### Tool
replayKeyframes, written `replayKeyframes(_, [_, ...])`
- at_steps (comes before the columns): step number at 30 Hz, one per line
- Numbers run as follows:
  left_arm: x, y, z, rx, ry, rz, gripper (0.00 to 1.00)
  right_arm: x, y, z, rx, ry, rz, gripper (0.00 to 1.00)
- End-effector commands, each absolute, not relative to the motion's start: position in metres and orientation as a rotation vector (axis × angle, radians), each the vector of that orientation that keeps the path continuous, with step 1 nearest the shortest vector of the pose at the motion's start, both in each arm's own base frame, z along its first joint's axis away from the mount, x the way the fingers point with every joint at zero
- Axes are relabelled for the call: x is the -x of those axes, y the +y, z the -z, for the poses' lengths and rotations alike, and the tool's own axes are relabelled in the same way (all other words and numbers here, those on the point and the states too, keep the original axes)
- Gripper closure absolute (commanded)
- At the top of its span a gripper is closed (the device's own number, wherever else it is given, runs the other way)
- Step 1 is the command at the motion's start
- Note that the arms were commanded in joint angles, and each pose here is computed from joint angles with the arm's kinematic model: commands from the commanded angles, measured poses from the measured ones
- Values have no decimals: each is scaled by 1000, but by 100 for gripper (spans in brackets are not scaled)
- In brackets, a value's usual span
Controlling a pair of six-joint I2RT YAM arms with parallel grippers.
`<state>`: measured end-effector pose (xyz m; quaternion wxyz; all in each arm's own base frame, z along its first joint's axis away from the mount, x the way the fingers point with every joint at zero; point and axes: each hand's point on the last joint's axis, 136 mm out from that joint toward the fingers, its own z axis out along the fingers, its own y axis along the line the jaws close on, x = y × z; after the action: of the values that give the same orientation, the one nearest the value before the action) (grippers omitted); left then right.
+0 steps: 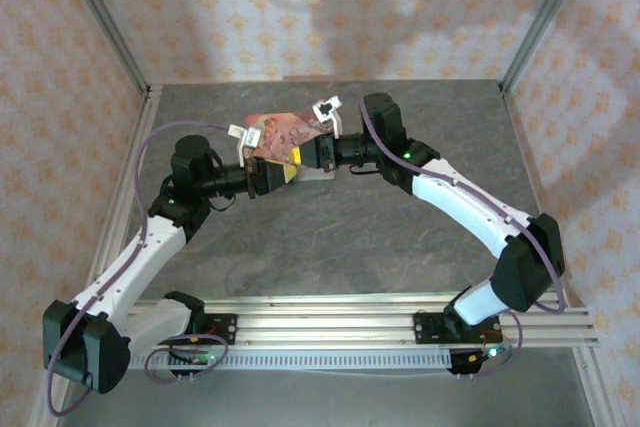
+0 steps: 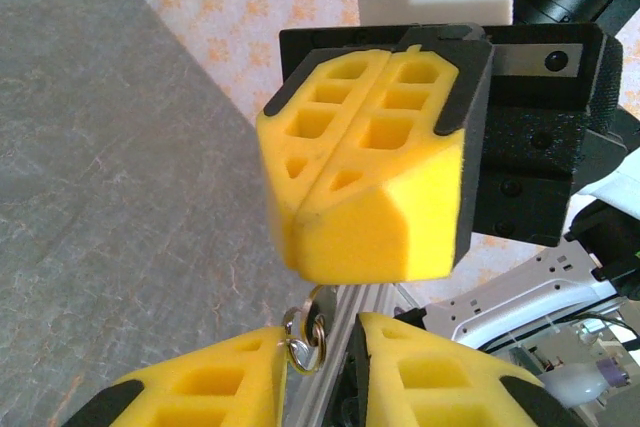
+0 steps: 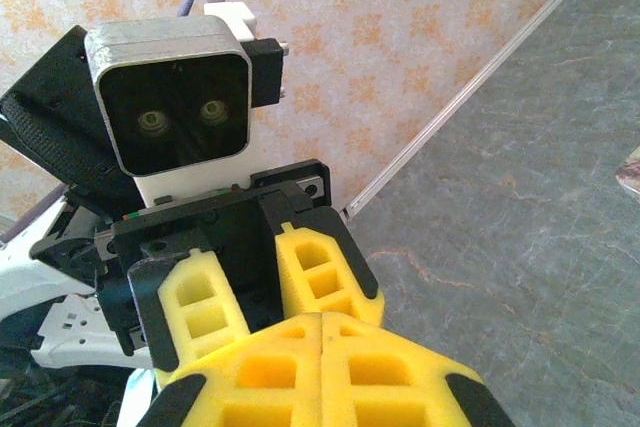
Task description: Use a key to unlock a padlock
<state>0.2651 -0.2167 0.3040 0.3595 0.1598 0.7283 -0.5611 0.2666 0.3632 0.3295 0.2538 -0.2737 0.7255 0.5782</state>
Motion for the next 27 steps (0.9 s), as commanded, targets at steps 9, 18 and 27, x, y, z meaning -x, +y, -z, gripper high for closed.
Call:
replayKeyframes(9, [-268,-208,-304,-424,1861,1335,48,-262,362,-338,782,1945,-1515,100])
replayKeyframes(18, [-266,-213,-320,-427,1774,1414,48,-261,363,-340,778,1938,-1542,100])
replayKeyframes(27, [-264,-219,-321,-440,1766,1436,52,-264,366,-343,758,1918,-1567,100])
